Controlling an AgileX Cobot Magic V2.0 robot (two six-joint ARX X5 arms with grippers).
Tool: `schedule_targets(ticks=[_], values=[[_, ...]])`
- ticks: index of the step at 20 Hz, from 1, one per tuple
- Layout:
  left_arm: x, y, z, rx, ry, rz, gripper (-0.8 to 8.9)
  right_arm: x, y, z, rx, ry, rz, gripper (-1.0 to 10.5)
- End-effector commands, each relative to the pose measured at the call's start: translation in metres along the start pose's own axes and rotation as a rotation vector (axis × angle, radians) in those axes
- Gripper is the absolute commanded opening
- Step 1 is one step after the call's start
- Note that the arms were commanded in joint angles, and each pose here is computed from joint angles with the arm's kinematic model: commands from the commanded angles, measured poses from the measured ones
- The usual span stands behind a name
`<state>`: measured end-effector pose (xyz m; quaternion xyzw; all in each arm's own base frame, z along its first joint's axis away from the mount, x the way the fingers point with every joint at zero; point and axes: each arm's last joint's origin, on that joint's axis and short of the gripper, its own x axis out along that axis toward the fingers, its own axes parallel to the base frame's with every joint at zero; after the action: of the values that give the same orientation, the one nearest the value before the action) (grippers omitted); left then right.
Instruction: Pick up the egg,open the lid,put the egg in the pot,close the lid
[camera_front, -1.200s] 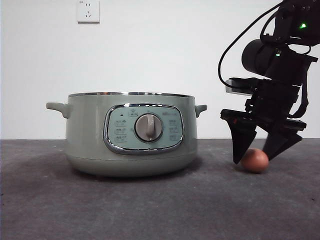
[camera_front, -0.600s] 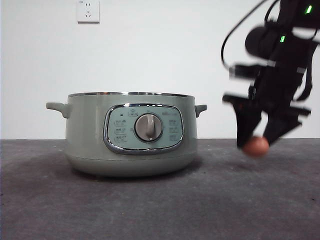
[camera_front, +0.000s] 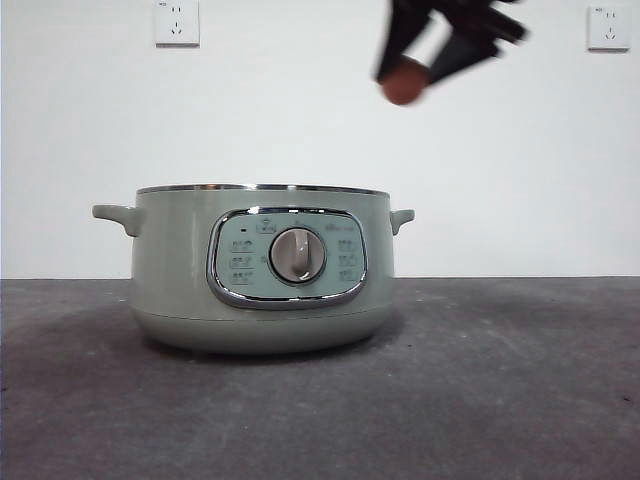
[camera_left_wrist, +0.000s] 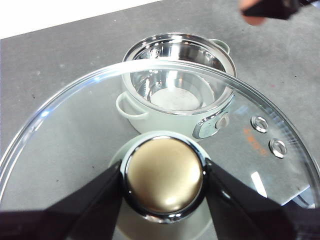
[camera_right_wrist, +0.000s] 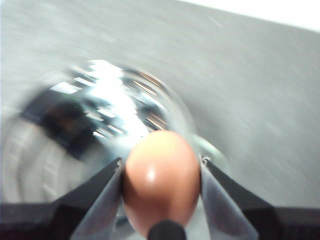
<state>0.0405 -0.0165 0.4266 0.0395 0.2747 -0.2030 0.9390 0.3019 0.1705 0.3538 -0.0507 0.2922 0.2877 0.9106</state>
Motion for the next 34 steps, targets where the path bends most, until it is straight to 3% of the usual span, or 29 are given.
schedule_targets(ticks=[1,4,9,15,24,26,28,29,34], values=[[-0.004,-0.001,0.003,0.016,-0.053,-0.005,-0.08,0.027,0.019,0.012,-0.023,0.009,0.042,-0.2],[-0.004,-0.001,0.001,0.019,-0.039,-0.005,-0.08,0.067,0.045,0.025,-0.062,0.027,0.087,-0.2],[-0.004,-0.001,0.000,0.022,-0.024,-0.006,-0.08,0.135,0.064,0.017,-0.094,0.142,0.111,-0.2],[-0.004,-0.001,0.000,0.039,-0.025,-0.006,-0.08,0.184,0.060,-0.017,-0.138,0.306,0.055,-0.2],[-0.004,-0.001,0.000,0.039,-0.025,-0.006,-0.08,0.200,0.057,-0.042,-0.168,0.445,0.034,-0.1],[-0.004,-0.001,0.000,0.039,-0.025,-0.006,-0.08,0.200,0.058,-0.042,-0.167,0.450,0.035,0.7],[-0.004,-0.001,0.000,0.039,-0.025,-0.005,-0.08,0.200,0.058,-0.042,-0.167,0.452,0.035,3.3],[-0.004,-0.001,0.000,0.039,-0.025,-0.005,-0.08,0.199,0.058,-0.041,-0.166,0.451,0.035,3.9],[-0.004,-0.001,0.000,0.039,-0.028,-0.005,-0.08,0.156,0.062,0.007,-0.163,0.366,0.046,4.1]])
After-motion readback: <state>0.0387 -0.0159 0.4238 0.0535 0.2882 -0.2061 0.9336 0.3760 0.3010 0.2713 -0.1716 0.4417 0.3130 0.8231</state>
